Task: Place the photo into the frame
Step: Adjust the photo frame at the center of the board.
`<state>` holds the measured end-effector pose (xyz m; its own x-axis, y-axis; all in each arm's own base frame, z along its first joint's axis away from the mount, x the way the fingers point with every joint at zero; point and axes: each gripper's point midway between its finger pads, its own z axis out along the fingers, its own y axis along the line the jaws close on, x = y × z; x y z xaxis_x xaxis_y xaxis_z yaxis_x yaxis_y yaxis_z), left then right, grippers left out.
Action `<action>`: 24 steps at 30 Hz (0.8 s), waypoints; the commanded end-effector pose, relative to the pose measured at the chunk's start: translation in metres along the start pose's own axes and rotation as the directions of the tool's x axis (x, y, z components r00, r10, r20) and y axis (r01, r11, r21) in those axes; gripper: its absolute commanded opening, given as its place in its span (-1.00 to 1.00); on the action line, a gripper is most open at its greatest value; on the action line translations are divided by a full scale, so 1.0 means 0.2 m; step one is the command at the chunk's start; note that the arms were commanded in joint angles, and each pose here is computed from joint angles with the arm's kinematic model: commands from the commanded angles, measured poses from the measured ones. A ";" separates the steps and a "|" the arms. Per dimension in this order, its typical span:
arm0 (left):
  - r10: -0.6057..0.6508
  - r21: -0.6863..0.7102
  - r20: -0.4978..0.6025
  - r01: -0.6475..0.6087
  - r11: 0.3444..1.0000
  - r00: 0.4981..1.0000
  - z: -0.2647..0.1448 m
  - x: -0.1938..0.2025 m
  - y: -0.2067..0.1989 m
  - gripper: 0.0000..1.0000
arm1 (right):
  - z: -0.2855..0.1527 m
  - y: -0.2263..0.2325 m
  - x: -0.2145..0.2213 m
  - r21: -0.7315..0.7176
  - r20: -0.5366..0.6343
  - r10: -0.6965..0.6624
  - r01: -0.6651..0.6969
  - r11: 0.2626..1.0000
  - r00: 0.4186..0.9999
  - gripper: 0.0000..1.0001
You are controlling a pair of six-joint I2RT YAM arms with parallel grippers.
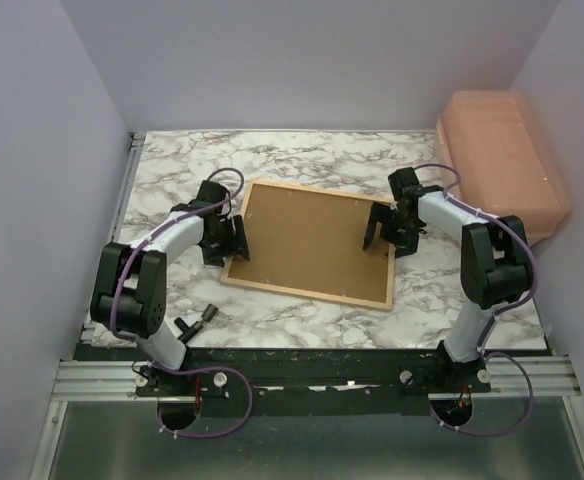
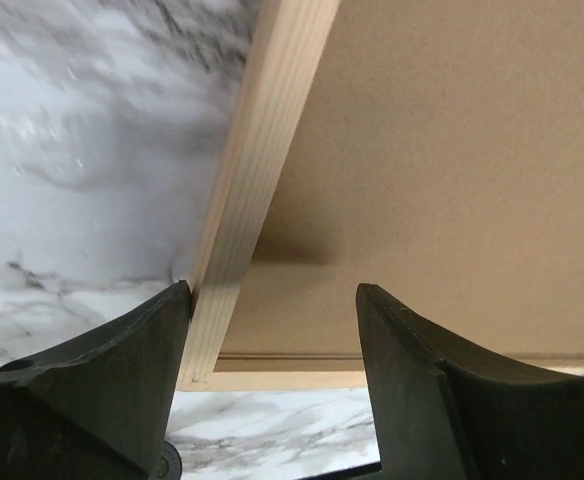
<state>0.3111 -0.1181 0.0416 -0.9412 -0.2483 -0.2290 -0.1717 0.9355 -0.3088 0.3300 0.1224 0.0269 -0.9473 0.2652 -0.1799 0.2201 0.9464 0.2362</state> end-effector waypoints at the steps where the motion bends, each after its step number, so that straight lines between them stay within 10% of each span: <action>1: 0.008 0.160 -0.112 0.010 0.987 0.994 -0.04 0.30 -0.19 0.33 | 0.02 0.07 0.00 -0.044 -0.030 -0.035 0.034 0.998 0.999 0.85; 11: -0.014 0.179 -0.138 0.039 0.983 0.990 -0.08 0.63 -0.17 0.32 | 0.01 -0.06 0.04 0.067 -0.021 -0.052 0.054 0.996 0.998 0.87; 24: 0.020 0.109 -0.035 -0.016 0.994 0.999 -0.16 0.41 -0.19 0.53 | -0.06 -0.30 0.03 0.293 0.045 -0.032 0.017 0.956 0.998 0.82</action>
<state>0.2082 -0.1609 0.0485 -0.9655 -0.2121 -0.1509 -0.1425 0.9158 -0.3755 0.3269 0.0879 0.0246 -0.9438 0.2246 -0.2427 0.2188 0.9744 0.0508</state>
